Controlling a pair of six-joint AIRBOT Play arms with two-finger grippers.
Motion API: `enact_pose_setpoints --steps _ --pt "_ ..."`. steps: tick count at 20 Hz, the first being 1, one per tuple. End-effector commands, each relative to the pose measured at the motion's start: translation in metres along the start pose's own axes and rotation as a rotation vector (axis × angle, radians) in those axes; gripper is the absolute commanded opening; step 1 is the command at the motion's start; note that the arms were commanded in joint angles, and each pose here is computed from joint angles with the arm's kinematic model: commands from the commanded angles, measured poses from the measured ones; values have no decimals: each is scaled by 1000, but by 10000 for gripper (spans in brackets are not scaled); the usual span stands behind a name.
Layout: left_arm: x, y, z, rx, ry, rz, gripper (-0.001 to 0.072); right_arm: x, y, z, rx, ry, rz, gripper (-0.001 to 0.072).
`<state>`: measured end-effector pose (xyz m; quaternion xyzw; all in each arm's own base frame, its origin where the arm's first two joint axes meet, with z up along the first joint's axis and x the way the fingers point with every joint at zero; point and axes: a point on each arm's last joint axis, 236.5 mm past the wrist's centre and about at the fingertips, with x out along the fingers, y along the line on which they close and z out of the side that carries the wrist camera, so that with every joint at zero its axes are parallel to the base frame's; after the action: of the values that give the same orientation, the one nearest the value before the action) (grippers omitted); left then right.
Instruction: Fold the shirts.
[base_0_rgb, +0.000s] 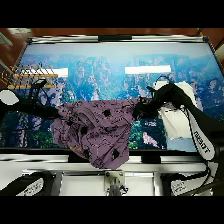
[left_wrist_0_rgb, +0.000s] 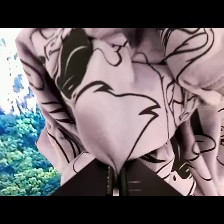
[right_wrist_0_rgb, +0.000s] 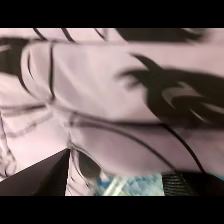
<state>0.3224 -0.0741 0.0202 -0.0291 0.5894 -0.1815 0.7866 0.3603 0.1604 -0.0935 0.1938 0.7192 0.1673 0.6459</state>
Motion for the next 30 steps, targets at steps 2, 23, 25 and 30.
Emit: enact_pose_setpoints --steps 2,23,25,30 --pt "-17 -3 15 20 -45 7 61 22 22 16 -5 -79 -15 332" --pt "-541 -129 121 297 -1491 294 60 -643 230 -135 -586 -1927 44 73" --pt "-520 -109 102 201 -1391 327 61 -632 232 -154 -605 -1878 34 74" --pt "-351 -56 43 30 -733 303 60 -475 181 -143 -497 -1178 -57 74"
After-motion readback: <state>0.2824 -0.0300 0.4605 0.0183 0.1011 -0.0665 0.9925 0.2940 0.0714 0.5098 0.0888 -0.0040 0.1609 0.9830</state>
